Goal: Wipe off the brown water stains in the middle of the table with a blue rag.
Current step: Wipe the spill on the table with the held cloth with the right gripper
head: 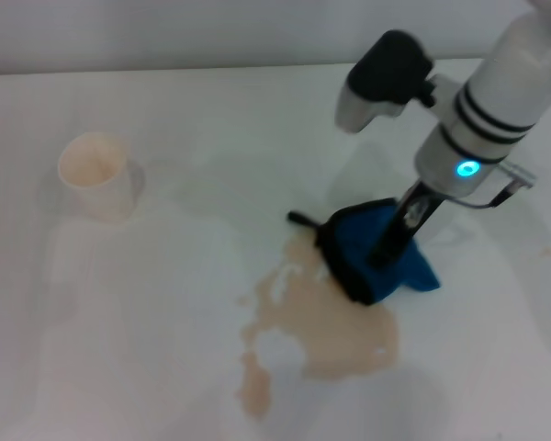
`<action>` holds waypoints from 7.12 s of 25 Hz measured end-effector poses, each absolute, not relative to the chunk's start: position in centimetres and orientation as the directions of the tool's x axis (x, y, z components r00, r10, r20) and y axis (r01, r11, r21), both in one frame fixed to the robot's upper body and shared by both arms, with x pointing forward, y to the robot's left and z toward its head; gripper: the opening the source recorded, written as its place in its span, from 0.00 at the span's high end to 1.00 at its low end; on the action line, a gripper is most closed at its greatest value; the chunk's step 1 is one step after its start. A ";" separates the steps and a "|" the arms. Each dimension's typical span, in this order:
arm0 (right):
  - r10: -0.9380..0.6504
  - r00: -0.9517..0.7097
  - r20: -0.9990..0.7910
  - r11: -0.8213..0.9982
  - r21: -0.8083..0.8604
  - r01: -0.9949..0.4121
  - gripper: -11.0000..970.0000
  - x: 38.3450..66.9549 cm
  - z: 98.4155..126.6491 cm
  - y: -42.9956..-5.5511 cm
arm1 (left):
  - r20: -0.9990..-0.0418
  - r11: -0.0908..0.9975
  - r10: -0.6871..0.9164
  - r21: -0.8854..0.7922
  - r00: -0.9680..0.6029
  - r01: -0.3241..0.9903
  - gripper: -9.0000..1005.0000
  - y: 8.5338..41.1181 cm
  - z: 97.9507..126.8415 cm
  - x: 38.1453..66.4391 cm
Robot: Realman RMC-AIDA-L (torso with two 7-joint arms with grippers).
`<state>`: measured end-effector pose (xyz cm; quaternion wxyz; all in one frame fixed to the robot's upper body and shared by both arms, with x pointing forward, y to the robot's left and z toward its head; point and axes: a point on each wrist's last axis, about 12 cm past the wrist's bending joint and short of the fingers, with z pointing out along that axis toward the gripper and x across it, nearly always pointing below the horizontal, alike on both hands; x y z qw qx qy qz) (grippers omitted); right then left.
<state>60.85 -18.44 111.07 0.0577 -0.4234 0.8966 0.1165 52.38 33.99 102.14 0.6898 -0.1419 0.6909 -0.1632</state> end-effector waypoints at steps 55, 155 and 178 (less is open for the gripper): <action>-0.779 -0.493 -0.388 0.418 0.266 -0.869 0.93 59.1 109.7 -14.1 | -0.912 0.909 -0.409 -0.407 0.003 0.087 0.11 32.9 103.1 53.9; -0.803 -0.373 -0.465 0.372 0.099 -0.923 0.94 60.3 108.1 -11.6 | -0.910 0.907 -0.413 -0.411 0.015 0.088 0.11 32.8 103.4 54.3; -0.719 -0.525 -0.455 0.599 -0.024 -0.801 0.93 64.9 109.5 -17.3 | -0.911 0.908 -0.412 -0.409 0.021 0.087 0.11 33.1 103.4 54.1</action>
